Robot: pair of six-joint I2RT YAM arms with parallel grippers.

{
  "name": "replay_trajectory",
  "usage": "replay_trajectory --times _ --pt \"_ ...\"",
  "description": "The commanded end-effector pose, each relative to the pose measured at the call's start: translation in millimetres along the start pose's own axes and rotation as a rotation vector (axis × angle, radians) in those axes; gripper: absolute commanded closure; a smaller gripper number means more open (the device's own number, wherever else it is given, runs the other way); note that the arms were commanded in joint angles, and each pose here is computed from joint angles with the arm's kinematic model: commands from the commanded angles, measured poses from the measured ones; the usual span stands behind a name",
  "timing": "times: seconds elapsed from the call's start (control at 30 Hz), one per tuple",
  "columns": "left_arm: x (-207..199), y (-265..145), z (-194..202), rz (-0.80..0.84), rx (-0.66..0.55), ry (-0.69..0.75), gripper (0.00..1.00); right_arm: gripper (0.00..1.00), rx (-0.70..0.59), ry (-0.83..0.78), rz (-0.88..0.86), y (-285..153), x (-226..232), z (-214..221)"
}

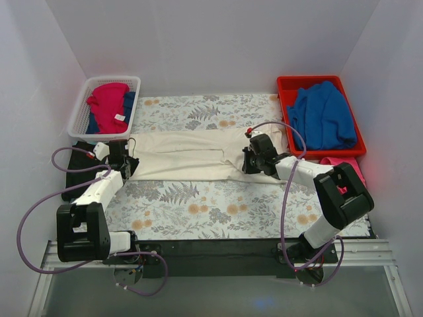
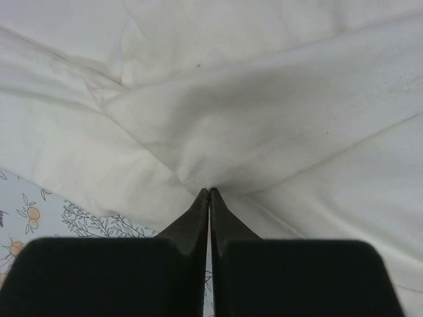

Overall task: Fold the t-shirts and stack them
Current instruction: Fold the other side of the tshirt into a rectangle

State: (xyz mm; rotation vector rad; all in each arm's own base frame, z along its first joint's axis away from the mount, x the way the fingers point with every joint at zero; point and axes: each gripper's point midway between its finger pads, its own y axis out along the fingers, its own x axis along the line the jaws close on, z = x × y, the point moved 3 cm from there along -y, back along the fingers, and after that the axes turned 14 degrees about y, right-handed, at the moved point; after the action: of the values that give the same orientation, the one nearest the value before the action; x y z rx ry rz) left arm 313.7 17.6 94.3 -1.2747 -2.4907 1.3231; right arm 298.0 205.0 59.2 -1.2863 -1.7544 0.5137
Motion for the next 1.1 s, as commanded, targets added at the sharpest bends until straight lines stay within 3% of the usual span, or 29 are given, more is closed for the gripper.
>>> replay_trajectory --times 0.0,0.33,0.6,0.77,1.07 --pt "-7.1 -5.3 -8.7 0.030 -0.029 0.003 0.82 0.99 -0.084 -0.021 -0.035 -10.5 18.8 -25.9" --pt "-10.6 -2.8 -7.8 0.044 -0.021 0.000 0.83 0.99 -0.166 -0.094 -0.050 -2.9 43.3 -71.4" --pt "-11.7 0.7 -7.7 0.041 -0.018 0.005 0.83 0.99 -0.152 -0.186 -0.063 46.7 66.8 -105.6" --pt "-12.9 4.8 -5.8 0.038 -0.009 0.012 0.83 0.68 -0.157 -0.223 -0.022 63.3 64.1 -115.3" --pt "-21.6 8.9 -7.3 0.071 -0.008 0.027 0.83 0.63 -0.222 -0.224 0.027 22.5 51.5 -114.7"
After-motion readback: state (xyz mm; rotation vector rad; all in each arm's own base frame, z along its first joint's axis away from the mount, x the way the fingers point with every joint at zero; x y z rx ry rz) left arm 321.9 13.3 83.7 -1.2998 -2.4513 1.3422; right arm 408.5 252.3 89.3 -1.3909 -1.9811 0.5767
